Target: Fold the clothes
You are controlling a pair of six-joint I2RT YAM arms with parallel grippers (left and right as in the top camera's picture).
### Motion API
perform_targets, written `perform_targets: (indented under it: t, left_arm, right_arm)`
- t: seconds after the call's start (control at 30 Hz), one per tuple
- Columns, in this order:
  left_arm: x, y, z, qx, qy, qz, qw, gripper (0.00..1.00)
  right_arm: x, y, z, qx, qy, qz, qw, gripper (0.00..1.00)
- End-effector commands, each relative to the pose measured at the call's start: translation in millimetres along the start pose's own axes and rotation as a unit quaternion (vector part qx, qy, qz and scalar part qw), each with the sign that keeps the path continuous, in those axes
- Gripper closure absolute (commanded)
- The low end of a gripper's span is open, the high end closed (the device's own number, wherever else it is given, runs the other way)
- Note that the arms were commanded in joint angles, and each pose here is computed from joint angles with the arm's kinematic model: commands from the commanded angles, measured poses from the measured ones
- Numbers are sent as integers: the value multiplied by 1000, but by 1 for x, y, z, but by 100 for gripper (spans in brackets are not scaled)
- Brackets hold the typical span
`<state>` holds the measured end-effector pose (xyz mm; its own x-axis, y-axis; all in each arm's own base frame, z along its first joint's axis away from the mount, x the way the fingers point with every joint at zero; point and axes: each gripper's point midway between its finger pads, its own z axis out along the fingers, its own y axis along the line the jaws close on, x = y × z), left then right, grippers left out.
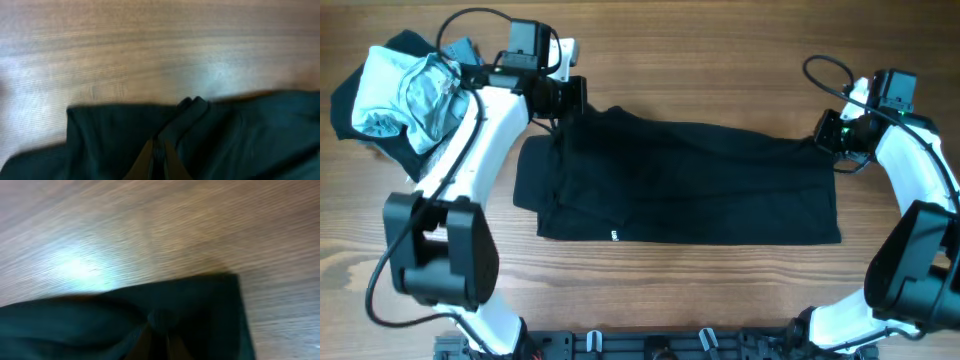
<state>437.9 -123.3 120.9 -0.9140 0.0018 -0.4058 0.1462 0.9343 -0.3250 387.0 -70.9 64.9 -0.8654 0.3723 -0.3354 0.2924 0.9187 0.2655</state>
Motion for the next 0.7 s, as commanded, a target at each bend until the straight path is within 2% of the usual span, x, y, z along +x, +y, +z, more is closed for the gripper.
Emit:
perform_targets:
  t: [0.0,0.2,0.57,0.6,0.63,0.67]
  left_arm:
    - [11,3,-10,-10,19,8,1000,96]
    - [54,8,-15,-22,105,-18,994,96]
    - [119,18,-39,-66,239,-52,967,96]
    - [123,17,-41,-67,247,-53,965,96]
    - [126,15,-42,-67,254,-52,964,96]
    - [127,13,-42,-67,256,-50,963,93]
  right_arm:
    - [-5,-8,-30,20,-26,60,998,96]
    - [39,-55,-46,94,44,203,974,96]
    - [61,-57,-51,85,95,162,979,91]
    - [61,-57,-51,85,94,162,979,89]
    - [61,-57,-51,85,94,162,979,83]
    - [61,-57,-51,85,94,162,979,67]
